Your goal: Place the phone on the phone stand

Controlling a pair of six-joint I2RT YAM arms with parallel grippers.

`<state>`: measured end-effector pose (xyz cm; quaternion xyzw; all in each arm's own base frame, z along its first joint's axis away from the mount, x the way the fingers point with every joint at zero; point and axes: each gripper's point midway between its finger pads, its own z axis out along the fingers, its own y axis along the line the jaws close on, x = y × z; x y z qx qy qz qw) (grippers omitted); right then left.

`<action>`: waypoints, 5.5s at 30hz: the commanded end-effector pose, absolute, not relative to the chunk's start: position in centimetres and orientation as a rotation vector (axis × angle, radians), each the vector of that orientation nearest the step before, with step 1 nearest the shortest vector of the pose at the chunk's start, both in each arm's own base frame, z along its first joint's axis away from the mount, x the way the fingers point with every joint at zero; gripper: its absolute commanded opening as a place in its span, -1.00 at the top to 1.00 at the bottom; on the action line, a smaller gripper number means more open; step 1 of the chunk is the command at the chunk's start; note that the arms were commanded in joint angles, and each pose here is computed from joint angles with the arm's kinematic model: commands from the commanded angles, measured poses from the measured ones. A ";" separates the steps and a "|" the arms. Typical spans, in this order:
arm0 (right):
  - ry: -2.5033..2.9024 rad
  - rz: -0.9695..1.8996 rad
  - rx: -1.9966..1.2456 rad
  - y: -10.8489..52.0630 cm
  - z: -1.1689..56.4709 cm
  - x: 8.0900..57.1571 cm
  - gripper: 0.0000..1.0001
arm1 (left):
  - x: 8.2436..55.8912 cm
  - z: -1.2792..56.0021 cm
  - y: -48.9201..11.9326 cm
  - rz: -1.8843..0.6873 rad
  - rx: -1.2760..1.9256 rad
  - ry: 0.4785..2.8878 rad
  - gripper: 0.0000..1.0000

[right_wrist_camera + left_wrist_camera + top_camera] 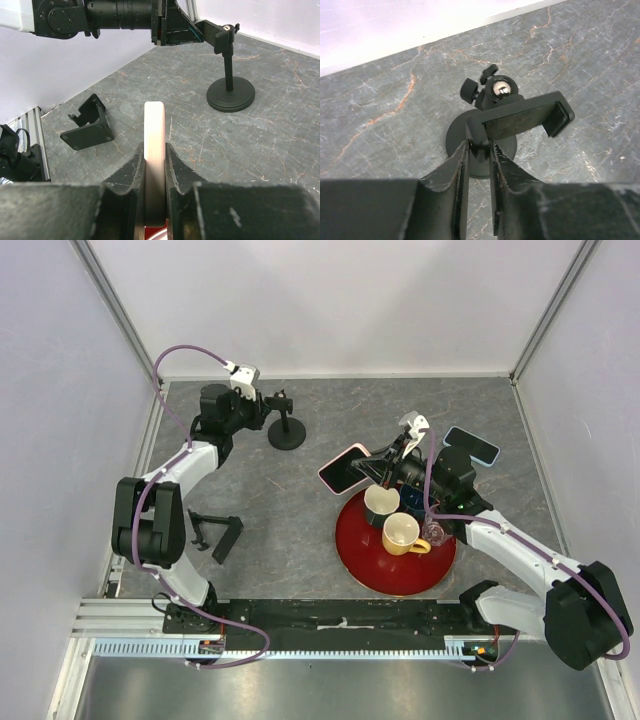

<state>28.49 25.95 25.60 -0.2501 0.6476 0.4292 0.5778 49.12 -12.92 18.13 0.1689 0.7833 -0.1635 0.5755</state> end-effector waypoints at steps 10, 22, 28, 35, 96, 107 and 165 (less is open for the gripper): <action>1.395 0.978 -0.565 26.0 29.5 29.4 1.00 | 46.4 23.1 -15.2 -0.386 0.518 1.725 0.95; 1.456 0.900 -0.765 30.3 29.9 26.9 1.00 | 33.9 23.0 -17.7 -0.613 0.607 1.770 0.95; 1.368 0.908 -0.939 31.1 30.6 23.9 1.00 | 30.7 21.4 -19.2 -0.650 0.741 1.725 0.95; 1.314 0.897 -1.078 33.2 31.5 22.4 1.00 | 29.1 22.4 -20.7 -0.697 0.820 1.680 0.95; 1.536 0.826 -1.264 36.2 27.7 27.0 1.00 | 30.2 21.6 -18.9 -0.485 0.688 1.714 0.95; 1.967 0.251 -0.308 29.1 25.0 30.1 1.00 | 32.9 23.1 -12.4 -0.183 0.279 1.727 0.95; 1.991 0.341 -0.953 39.2 20.7 32.9 0.58 | 20.4 24.5 -5.6 -0.242 -0.328 2.089 -0.43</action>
